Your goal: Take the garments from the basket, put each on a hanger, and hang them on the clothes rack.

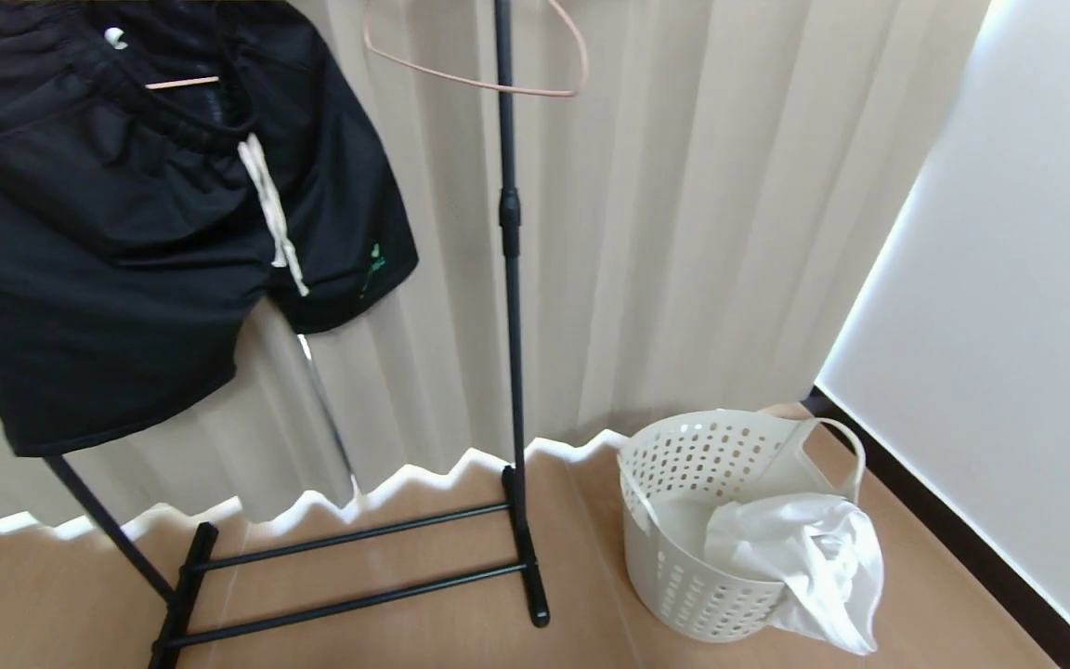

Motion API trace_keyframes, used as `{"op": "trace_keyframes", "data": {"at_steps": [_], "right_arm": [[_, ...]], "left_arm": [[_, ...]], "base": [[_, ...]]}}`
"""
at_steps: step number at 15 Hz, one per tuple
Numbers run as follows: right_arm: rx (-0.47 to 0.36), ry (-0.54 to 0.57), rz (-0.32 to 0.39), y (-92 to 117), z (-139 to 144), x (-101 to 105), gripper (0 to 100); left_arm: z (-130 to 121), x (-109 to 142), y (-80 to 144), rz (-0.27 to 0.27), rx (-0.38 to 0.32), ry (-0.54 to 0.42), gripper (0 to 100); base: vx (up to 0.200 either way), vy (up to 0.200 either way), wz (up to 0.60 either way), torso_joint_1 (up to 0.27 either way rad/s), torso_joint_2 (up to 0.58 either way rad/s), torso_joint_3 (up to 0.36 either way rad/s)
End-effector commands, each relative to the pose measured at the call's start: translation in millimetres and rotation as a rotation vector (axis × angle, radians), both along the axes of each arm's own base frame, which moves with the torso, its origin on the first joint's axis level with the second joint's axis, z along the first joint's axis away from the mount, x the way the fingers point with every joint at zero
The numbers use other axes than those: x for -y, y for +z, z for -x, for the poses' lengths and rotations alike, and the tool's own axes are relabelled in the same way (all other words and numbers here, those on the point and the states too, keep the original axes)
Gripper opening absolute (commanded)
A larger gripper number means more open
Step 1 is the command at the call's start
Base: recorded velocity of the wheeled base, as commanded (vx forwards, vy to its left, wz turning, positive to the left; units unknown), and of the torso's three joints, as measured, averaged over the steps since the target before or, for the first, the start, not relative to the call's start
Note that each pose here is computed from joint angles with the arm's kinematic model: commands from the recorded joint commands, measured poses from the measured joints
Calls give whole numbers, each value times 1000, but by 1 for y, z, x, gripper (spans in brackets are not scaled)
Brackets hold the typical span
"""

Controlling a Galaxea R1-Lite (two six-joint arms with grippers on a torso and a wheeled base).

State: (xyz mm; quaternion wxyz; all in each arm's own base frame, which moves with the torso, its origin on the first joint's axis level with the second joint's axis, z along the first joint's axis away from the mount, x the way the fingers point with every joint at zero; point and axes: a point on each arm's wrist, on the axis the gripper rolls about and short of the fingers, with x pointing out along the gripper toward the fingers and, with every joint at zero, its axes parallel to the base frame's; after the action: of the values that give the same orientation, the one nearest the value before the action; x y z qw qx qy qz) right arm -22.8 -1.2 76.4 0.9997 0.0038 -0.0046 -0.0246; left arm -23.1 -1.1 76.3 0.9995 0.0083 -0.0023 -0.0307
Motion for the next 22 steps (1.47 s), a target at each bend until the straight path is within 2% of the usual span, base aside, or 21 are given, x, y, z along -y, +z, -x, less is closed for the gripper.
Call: {"op": "trace_keyframes", "data": {"at_steps": [1, 4, 7, 10, 18, 22], "right_arm": [[0, 0, 0, 0, 0, 0, 100], [0, 0, 0, 0, 0, 0, 100], [0, 0, 1, 0, 0, 0, 100], [2, 0, 0, 0, 0, 0, 100], [0, 0, 1, 0, 0, 0, 100], [0, 0, 1, 0, 0, 0, 100]], "left_arm": [[0, 0, 0, 0, -1, 0, 100], [0, 0, 0, 0, -1, 0, 100], [0, 0, 0, 0, -1, 2, 100], [0, 0, 0, 1, -1, 2, 100], [0, 0, 0, 0, -1, 0, 100], [0, 0, 0, 0, -1, 0, 100]], "base": [[0, -200, 0, -7, -2, -2], [0, -200, 0, 2, 4, 5], [0, 0, 0, 0, 0, 0], [0, 0, -600, 4, -1, 4], [0, 0, 0, 0, 0, 0], [0, 0, 0, 6, 1, -152]]}}
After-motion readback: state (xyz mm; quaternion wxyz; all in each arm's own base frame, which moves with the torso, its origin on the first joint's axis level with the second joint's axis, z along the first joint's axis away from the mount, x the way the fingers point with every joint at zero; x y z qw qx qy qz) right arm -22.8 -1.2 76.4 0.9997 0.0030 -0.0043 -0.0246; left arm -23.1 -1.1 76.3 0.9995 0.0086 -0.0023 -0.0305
